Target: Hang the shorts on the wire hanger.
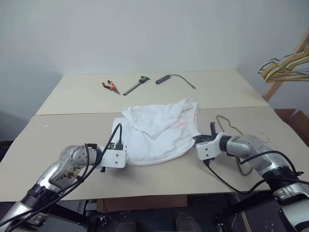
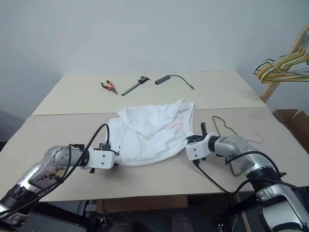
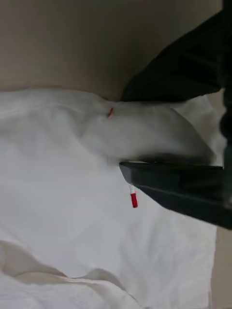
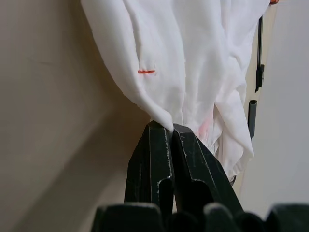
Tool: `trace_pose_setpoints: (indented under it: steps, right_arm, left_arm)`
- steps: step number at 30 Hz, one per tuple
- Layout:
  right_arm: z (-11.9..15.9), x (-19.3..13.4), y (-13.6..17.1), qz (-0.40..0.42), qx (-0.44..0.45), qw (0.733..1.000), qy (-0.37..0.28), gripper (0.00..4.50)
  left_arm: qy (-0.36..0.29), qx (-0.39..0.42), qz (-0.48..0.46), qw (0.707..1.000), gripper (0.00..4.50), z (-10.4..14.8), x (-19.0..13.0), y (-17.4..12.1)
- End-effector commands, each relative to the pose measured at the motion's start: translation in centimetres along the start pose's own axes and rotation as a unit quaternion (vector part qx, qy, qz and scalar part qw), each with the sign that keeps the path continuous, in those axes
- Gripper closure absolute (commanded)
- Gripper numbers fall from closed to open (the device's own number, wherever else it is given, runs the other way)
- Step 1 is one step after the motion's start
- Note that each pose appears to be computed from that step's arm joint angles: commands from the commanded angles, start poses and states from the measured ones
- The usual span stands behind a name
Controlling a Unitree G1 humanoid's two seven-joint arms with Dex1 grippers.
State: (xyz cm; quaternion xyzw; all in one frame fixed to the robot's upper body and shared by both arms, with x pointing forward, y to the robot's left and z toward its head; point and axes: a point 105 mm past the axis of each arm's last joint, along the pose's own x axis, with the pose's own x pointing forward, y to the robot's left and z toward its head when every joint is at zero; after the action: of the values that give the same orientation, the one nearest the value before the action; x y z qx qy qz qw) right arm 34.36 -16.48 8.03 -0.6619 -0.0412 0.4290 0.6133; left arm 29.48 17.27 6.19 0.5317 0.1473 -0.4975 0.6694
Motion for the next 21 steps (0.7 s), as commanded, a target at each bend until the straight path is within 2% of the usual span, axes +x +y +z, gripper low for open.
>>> trace_pose_setpoints:
  steps: [1, 3, 5, 10, 12, 14, 17, 19, 21]
  right_arm:
    - [0.2, -1.0, -2.4, -0.039, -0.007, 0.999, -0.003, 4.5]
    - [0.4, -1.3, -2.6, -0.041, -0.011, 0.999, -0.009, 4.5]
    - [1.0, -1.9, -3.0, -0.042, -0.015, 0.999, -0.023, 4.5]
    - [3.5, -5.1, -3.3, -0.012, 0.002, 0.995, -0.104, 4.5]
    - [3.7, -5.6, -4.0, -0.013, 0.02, 0.993, -0.116, 4.5]
    - [3.3, -5.4, -5.6, -0.047, 0.046, 0.991, -0.119, 4.5]
    - [1.7, -3.9, -10.7, -0.155, 0.096, 0.978, -0.1, 4.5]
    - [0.5, -3.0, -14.8, -0.24, 0.121, 0.96, -0.075, 4.5]
    - [-0.7, -2.7, -19.6, -0.337, 0.139, 0.93, -0.039, 4.5]
  left_arm:
    - [0.025, -0.008, 0.029, 0.999, 3.84, -1.4, -0.4, 1.4]
    - [0.02, -0.008, 0.032, 0.999, 4.46, -1.6, -0.9, 1.9]
    - [0.004, -0.01, 0.029, 1.0, 4.46, -1.6, -2.2, 2.4]
    - [-0.099, -0.02, -0.065, 0.993, 4.46, 0.2, -8.1, 1.7]
    - [-0.113, -0.024, -0.044, 0.992, 4.46, 0.5, -9.1, 2.7]
    - [-0.119, -0.03, 0.019, 0.992, 4.46, 0.6, -9.1, 5.0]
    - [-0.124, -0.051, 0.181, 0.974, 4.46, 0.8, -8.8, 11.8]
    - [-0.12, -0.084, 0.283, 0.948, 4.46, 0.8, -9.4, 16.9]
    - [-0.108, -0.117, 0.407, 0.899, 4.46, 0.9, -11.2, 22.6]
